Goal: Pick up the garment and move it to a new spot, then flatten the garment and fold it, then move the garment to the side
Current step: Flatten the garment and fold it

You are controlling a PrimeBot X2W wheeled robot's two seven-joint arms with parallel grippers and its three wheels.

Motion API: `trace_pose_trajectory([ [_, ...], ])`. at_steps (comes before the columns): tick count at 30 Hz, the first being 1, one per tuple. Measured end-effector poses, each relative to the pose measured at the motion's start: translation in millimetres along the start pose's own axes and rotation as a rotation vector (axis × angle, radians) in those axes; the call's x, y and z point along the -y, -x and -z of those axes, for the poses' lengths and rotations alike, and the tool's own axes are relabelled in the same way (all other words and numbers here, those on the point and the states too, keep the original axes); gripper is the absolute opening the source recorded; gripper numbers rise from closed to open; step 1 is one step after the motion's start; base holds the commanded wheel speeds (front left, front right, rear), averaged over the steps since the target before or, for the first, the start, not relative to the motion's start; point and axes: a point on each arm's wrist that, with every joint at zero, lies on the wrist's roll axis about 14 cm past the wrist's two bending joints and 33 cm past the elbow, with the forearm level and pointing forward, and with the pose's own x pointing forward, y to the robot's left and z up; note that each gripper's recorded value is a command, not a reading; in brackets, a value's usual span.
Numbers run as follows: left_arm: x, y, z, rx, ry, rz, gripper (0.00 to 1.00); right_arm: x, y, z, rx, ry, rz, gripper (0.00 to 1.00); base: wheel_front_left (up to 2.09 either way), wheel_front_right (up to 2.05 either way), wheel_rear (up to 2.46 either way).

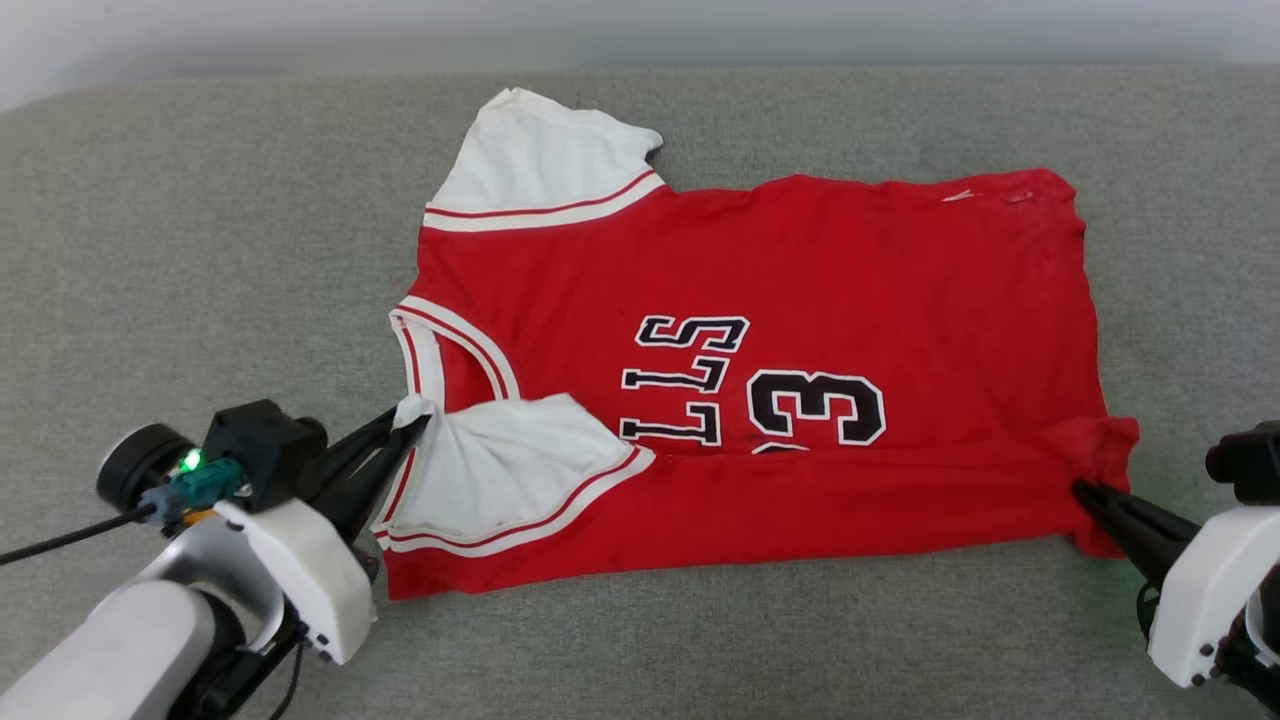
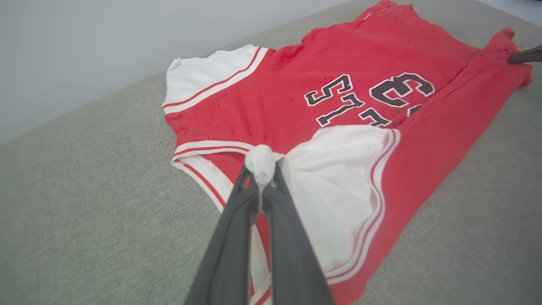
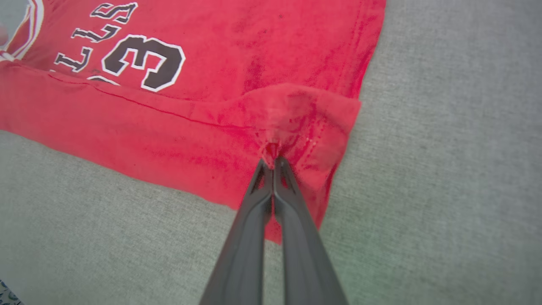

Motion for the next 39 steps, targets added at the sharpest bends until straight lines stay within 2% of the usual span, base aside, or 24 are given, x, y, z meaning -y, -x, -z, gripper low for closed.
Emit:
trace_pose_trajectory([
  [11, -16.0, -29.8, 27.6, -0.045, 0.008, -0.036, 0.0, 0.8, -25.3, 2.9, -0.064, 0.027, -0.006, 0.0, 0.0, 0.0, 0.0],
  [12, -17.7, -29.8, 30.3, -0.051, 0.014, -0.045, 0.33, 1.2, -25.9, 2.9, -0.066, 0.026, -0.004, 0.15, 0.0, 0.0, 0.0],
  [13, -19.3, -29.4, 33.1, -0.059, 0.017, -0.054, 0.91, 2.3, -26.0, 3.9, -0.072, 0.026, 0.001, 1.0, 0.0, 0.0, 0.0],
  [14, -20.8, -28.7, 37.4, -0.074, 0.028, -0.063, 1.0, 3.1, -25.9, 5.4, -0.079, 0.027, 0.005, 1.0, 0.0, 0.0, 0.0],
  [17, -21.8, -23.4, 48.5, -0.125, 0.054, -0.081, 1.0, 1.5, -25.6, 0.1, -0.071, 0.034, 0.007, 1.0, 0.0, 0.0, 0.0],
  [24, -19.5, -6.3, 35.8, -0.065, 0.101, -0.149, 1.0, -4.6, -13.4, -17.6, -0.032, 0.08, 0.01, 1.0, 0.0, 0.0, 0.0],
  [27, -10.3, 4.9, 33.7, -0.056, 0.161, -0.163, 1.0, -4.9, -3.7, -22.3, -0.019, 0.083, 0.024, 1.0, 0.0, 0.0, 0.0],
  [32, 0.5, 21.3, 38.2, -0.087, 0.196, -0.186, 1.0, -13.0, 8.1, -31.7, 0.023, 0.097, 0.032, 1.0, 0.0, 0.0, 0.0],
  [39, 11.6, 30.6, 79.0, -0.281, 0.263, -0.196, 1.0, -17.6, 15.5, -47.8, 0.098, 0.102, 0.055, 1.0, 0.0, 0.0, 0.0],
])
